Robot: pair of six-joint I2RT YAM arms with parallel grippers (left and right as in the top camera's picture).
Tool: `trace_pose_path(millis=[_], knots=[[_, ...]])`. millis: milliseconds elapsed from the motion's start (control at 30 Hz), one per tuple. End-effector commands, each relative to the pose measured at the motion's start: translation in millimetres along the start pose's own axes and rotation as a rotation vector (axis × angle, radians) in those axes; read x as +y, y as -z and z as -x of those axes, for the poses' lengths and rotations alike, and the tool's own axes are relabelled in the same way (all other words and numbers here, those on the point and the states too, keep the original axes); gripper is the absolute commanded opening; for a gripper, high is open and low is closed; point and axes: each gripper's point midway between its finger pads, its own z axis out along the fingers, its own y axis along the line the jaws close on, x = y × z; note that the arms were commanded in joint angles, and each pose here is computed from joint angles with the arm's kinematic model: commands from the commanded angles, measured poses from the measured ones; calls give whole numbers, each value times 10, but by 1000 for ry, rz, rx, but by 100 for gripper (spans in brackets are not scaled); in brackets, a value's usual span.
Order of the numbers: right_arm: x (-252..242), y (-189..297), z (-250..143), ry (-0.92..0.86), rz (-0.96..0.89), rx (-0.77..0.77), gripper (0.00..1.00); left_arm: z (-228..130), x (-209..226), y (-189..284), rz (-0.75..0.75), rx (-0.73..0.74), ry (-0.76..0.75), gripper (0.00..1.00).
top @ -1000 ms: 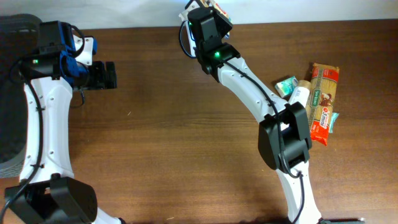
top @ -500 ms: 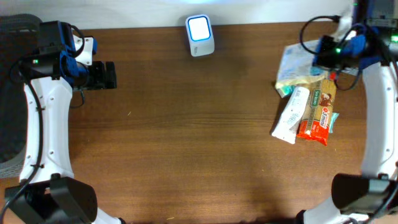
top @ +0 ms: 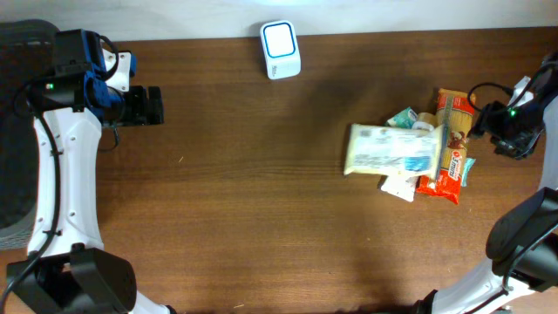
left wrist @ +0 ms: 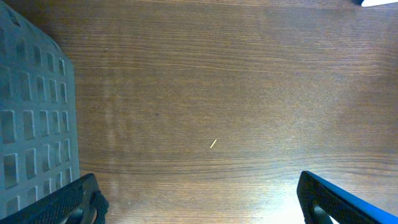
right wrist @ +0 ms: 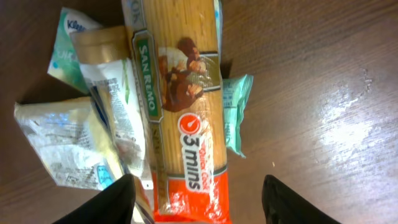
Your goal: Scan the item barcode
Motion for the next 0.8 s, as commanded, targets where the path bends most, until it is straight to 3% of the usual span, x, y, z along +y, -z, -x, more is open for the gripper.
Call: trace_pose_path(millis=[0,133,233,267,333,433,700,767], knots=[[220,482,110,89,6,-110,64,37,-13,62,-9,-20,10,99],[1018,1347,-259,381,69,-262,65,36,-12,62,-8,-20,10,99],[1585,1891,-818,583,156,-382,66,37,-8,62,-8,-20,11,99],[1744,2113,-1090,661,203,-436,71,38,-14,62,-9,-20,9,99],[1874,2408,-1479,730,279,-502,99,36,-12,62,-8,-20,10,99],[1927,2641,-1811,813,345,-557,99,36,-12,62,-8,-20,10,99],[1879,2663,-1781,804,314,-580,99,36,-12,62,-8,-20,10,99],[1836,2738,-1597,772,248,-669,99,36,-12,62,-8,-20,10,99]])
